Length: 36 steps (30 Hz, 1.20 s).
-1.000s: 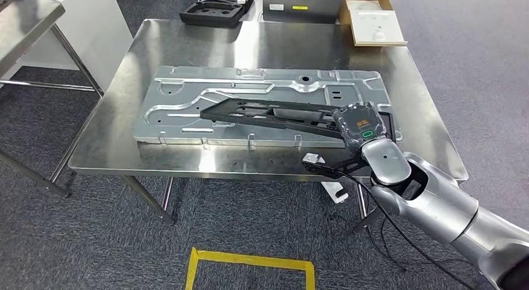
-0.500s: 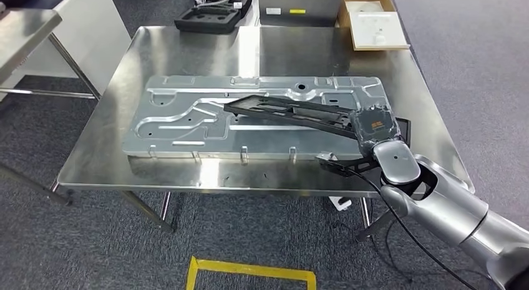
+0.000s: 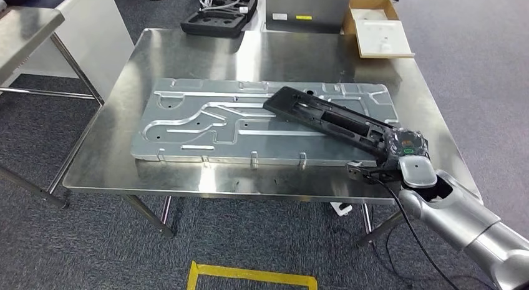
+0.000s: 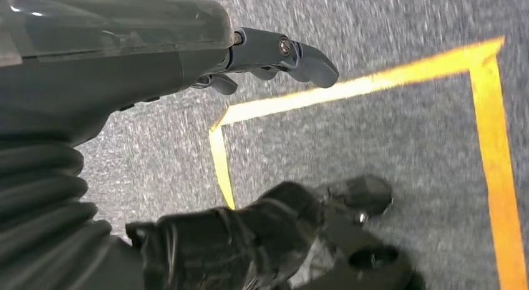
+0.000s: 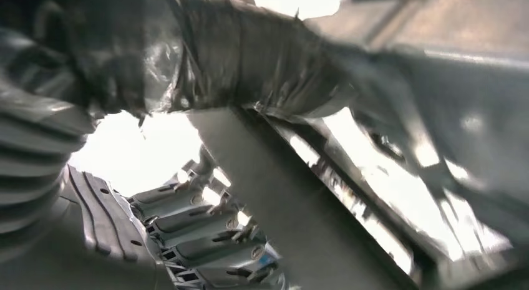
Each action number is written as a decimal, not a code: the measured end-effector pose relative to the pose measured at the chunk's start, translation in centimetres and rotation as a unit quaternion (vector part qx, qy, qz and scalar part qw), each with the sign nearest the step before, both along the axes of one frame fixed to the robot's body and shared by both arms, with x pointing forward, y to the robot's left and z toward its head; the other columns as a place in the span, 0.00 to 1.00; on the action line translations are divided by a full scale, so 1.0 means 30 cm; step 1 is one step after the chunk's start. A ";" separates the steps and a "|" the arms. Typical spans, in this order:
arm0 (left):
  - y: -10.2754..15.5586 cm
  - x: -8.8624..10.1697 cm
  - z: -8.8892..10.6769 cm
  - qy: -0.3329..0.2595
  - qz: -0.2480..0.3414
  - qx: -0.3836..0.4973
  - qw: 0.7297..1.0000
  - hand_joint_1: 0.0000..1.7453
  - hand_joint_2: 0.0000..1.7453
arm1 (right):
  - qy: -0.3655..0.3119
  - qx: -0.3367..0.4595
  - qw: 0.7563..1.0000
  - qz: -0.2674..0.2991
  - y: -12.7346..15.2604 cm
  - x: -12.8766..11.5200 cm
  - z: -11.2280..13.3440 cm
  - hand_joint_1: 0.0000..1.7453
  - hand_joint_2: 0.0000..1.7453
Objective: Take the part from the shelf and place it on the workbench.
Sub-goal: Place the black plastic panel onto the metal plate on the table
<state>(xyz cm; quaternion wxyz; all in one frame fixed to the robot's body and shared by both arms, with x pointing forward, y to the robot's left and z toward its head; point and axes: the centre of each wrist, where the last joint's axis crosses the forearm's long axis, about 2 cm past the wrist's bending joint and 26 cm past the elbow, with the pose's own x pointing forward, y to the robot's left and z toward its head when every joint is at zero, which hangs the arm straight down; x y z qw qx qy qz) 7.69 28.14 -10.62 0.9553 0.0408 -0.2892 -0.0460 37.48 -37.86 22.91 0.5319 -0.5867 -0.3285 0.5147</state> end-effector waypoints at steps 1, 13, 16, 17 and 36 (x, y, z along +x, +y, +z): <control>0.000 0.003 0.001 0.004 0.002 0.004 1.000 0.00 0.00 | 0.008 0.009 1.000 -0.006 -0.012 0.000 -0.009 0.00 0.00; 0.005 0.013 0.004 0.049 0.031 0.068 0.996 0.00 1.00 | 0.033 0.178 0.983 0.011 0.053 0.008 -0.008 0.00 0.00; 0.001 0.015 0.005 0.053 0.038 0.075 0.995 0.00 1.00 | 0.013 0.209 0.977 0.043 0.093 0.013 0.024 0.00 0.00; 0.000 0.016 0.005 0.054 0.039 0.078 0.995 0.00 1.00 | 0.006 0.222 0.973 0.055 0.110 0.014 0.036 0.00 0.00; -0.006 0.024 0.008 0.053 0.053 0.100 0.992 0.00 1.00 | -0.099 0.376 0.900 0.195 0.329 -0.015 0.201 0.00 0.00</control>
